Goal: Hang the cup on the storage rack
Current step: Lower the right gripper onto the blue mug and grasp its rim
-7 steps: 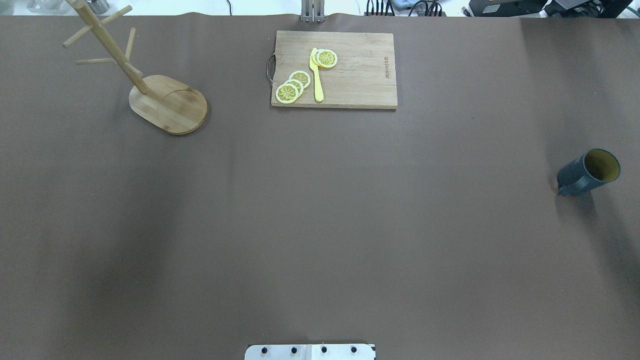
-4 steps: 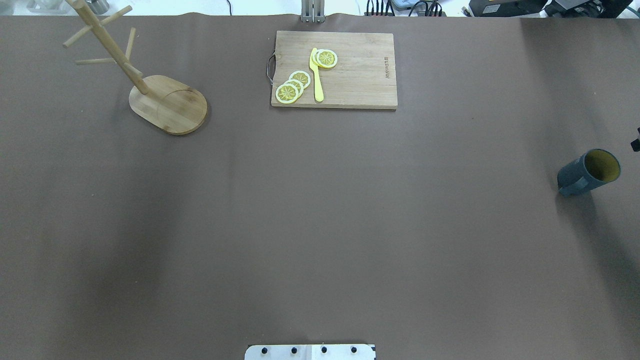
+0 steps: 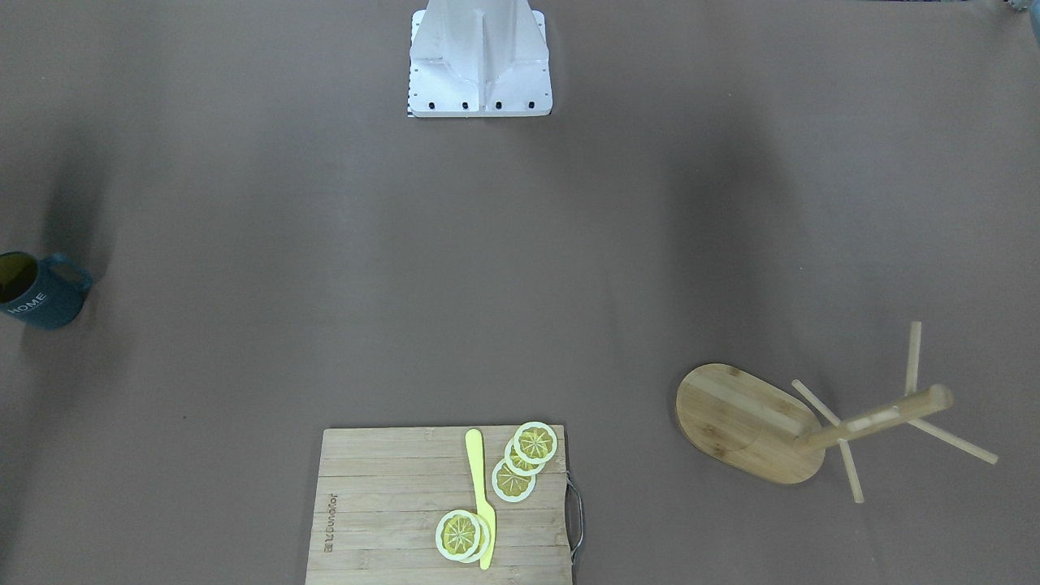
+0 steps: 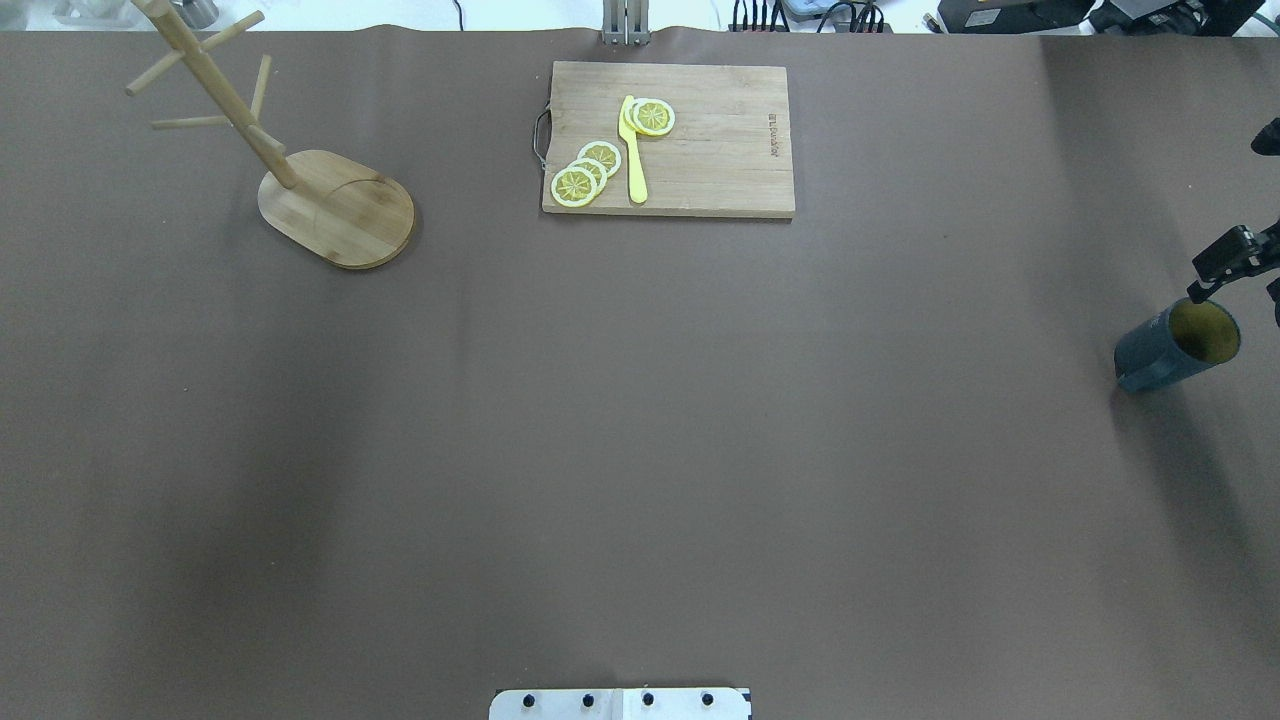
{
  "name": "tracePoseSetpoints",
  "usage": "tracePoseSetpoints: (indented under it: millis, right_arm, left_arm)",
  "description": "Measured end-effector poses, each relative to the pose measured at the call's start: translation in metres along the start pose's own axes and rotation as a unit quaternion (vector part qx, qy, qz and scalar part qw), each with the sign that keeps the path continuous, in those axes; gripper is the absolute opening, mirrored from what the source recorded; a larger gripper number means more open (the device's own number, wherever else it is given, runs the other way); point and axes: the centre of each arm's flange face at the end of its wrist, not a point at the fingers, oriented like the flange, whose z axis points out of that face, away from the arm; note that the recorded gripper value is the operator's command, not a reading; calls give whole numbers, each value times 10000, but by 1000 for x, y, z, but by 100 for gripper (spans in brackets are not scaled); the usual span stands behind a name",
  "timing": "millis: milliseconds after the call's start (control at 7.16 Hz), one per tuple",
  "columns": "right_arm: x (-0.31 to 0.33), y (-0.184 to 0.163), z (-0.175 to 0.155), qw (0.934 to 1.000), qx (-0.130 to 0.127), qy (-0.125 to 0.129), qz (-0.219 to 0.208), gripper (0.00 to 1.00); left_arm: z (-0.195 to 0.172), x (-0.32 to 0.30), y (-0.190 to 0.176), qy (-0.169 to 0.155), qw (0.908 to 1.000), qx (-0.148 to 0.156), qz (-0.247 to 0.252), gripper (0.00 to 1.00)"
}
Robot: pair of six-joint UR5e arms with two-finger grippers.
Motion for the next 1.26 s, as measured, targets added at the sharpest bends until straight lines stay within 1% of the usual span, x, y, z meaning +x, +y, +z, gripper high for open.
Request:
tracePoseSetpoints:
  millis: [140,279,419,559,978,1257]
  right_arm:
    - [-3,0,8,10000,-70,26,-27,95]
    - [-4,0,14,9999,-124,46,-43,74]
    - [-4,2,20,9998,-175,89,-44,23]
    - [-3,1,24,9997,-198,140,-48,0]
    - [-4,-1,28,9996,-225,177,-56,0]
    - [-10,-2,23,9997,-183,150,-103,0]
  left_arm:
    - [-1,0,0,-1,10000,8,5,98]
    - [-2,1,-1,-1,10000,18,12,98]
    - [-2,1,-1,-1,10000,22,16,98]
    - [-2,1,-1,-1,10000,22,16,98]
    - [-2,1,-1,-2,10000,25,13,98]
    - [-4,3,-2,1,10000,46,25,98]
